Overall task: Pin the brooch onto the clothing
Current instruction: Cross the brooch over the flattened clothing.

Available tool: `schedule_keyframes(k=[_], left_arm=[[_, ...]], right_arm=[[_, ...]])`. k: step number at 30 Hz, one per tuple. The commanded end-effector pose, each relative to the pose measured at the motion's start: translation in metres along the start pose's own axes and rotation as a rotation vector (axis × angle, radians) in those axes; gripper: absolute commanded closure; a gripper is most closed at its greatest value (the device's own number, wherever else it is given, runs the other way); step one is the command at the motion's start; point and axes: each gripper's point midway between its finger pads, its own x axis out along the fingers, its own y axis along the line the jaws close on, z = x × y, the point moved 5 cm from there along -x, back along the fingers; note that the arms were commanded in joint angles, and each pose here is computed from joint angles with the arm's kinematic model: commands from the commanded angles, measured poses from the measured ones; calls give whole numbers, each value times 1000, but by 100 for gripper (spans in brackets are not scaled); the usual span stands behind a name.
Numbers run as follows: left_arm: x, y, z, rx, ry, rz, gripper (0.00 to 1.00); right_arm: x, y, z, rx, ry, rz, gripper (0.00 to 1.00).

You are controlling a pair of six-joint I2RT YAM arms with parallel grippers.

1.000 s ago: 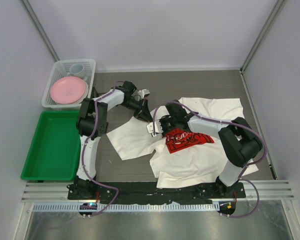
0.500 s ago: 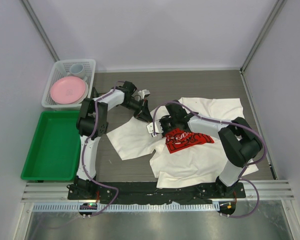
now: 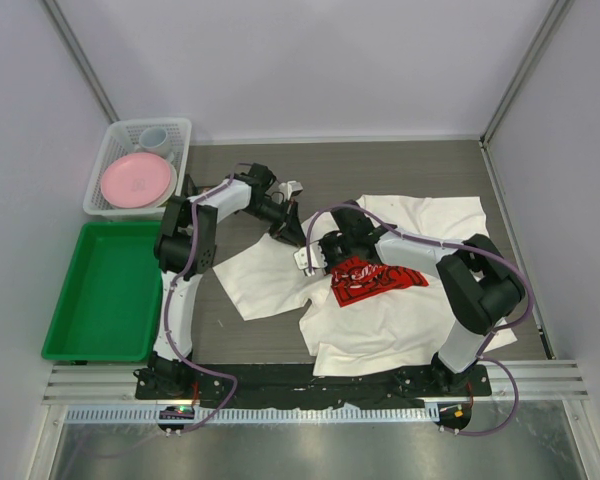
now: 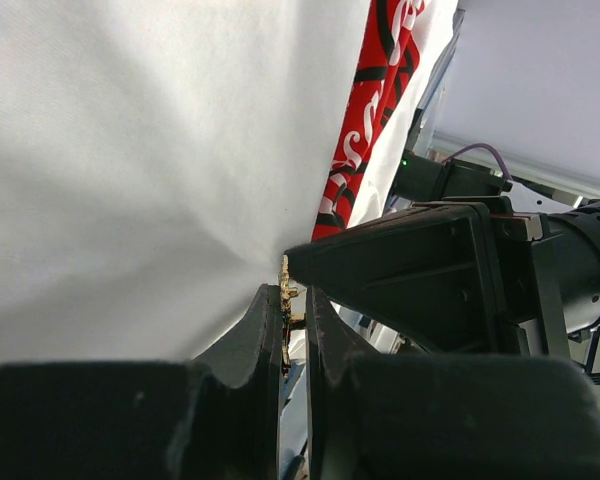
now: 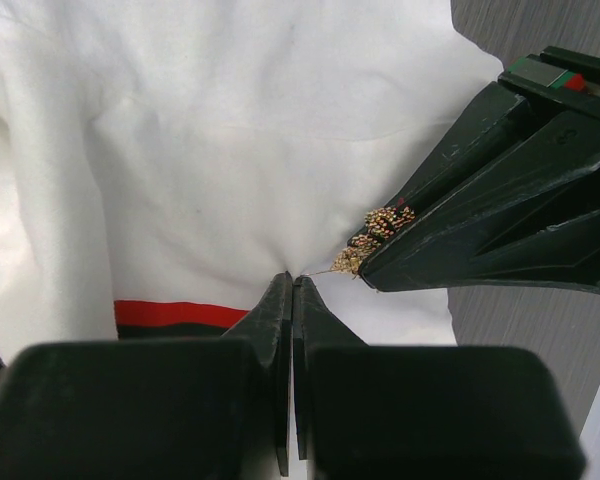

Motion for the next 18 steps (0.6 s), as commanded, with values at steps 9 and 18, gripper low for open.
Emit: schedule_keyframes(k=[9, 18], left_arm=[[5, -6, 1, 17, 22, -13, 100], [13, -11, 1, 29, 38, -17, 100]], right_arm=[[-7, -13, 19, -108, -64, -31, 99], [-5, -13, 19, -120, -61, -20, 99]])
